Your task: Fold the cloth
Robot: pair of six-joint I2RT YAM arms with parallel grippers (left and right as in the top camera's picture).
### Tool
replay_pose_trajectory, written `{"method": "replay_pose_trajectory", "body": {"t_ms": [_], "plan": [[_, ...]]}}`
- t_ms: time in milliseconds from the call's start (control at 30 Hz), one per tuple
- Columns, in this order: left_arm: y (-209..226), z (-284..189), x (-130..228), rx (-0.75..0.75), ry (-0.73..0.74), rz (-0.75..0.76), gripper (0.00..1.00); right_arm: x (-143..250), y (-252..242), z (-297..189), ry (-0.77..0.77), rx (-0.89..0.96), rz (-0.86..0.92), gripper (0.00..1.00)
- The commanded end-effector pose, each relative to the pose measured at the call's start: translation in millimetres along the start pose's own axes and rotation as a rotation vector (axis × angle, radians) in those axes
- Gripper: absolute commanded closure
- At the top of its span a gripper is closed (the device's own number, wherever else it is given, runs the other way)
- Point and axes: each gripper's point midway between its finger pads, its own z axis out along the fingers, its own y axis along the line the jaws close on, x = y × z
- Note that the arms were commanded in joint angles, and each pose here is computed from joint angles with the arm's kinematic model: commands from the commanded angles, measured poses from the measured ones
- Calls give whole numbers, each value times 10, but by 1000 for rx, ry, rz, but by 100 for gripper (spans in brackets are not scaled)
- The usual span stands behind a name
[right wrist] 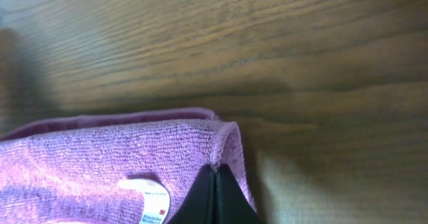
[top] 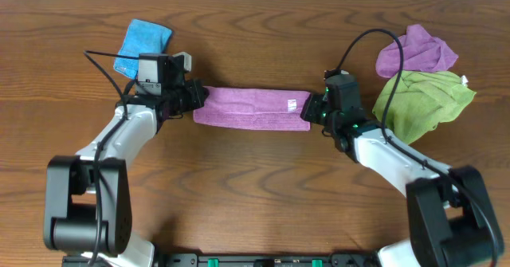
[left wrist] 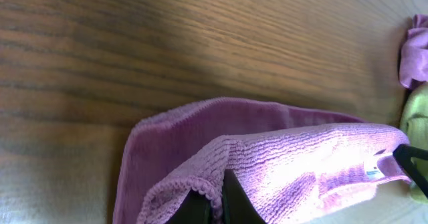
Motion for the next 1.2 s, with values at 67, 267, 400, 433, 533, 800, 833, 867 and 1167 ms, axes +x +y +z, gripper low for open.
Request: {"method": "replay_pose_trajectory", "body": {"t_ms": [67, 267, 400, 433, 533, 800, 833, 867, 1167], "plan": [[129, 160, -47, -22, -14, -3, 94, -95, -111, 154, -36, 37, -12, 98], [230, 306, -6, -28, -4, -9, 94, -114, -160, 274, -47, 59, -39, 99], [261, 343, -6, -33, -7, -8, 94, -131, -179, 285, -53, 72, -55, 99], [285, 342, -13, -47, -11, -8, 94, -137, -189, 283, -58, 80, -57, 99], [324, 339, -34, -70, -22, -7, 94, -136, -189, 283, -58, 80, -58, 98], [306, 339, -42, -61, -24, -5, 79, -132, -180, 283, -57, 78, -58, 85], [285, 339, -36, -48, -20, -5, 78, -129, -175, 284, -56, 76, -59, 84], [268, 340, -30, -38, -16, -5, 77, -126, -166, 283, -54, 71, -59, 84], [-10, 322, 51, 120, 39, -48, 76, -64, -86, 286, -20, 24, -55, 85]]}}
